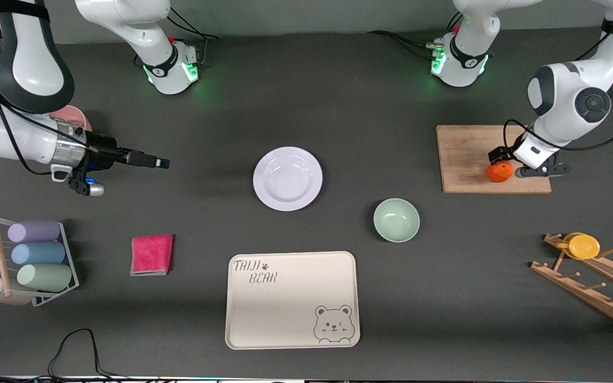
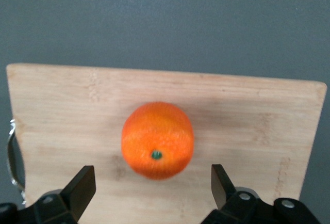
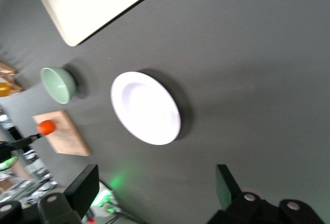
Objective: Place orange and plate with both arms
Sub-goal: 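Lower the left gripper onto the orange and close it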
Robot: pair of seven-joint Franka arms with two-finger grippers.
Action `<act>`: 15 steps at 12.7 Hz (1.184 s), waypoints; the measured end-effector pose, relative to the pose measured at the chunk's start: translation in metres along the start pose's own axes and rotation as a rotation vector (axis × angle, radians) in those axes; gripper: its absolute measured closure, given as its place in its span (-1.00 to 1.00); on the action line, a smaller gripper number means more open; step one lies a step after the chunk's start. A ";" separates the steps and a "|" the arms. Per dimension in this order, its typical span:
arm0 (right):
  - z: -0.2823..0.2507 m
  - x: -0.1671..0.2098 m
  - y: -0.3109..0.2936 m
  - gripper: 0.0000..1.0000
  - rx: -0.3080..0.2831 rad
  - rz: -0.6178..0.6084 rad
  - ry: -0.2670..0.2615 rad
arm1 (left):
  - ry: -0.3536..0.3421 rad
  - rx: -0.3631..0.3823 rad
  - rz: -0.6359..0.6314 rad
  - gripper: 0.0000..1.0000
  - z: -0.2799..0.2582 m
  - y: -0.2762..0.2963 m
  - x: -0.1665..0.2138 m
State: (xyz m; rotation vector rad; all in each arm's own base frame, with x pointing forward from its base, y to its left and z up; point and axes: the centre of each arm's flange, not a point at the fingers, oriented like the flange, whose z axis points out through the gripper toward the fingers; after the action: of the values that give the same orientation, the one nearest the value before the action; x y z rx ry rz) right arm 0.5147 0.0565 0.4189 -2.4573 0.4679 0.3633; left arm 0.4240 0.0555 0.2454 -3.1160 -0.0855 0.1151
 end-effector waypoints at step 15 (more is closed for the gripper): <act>0.112 0.028 0.023 -1.00 0.273 -0.089 -0.083 | 0.023 -0.001 0.009 -0.82 0.024 0.002 0.002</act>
State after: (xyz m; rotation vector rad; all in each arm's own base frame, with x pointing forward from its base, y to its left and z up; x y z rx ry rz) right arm 0.5143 0.1004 0.3099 -2.1808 0.3465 0.3387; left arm 0.4239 0.0537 0.2213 -3.1179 -0.0716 0.0794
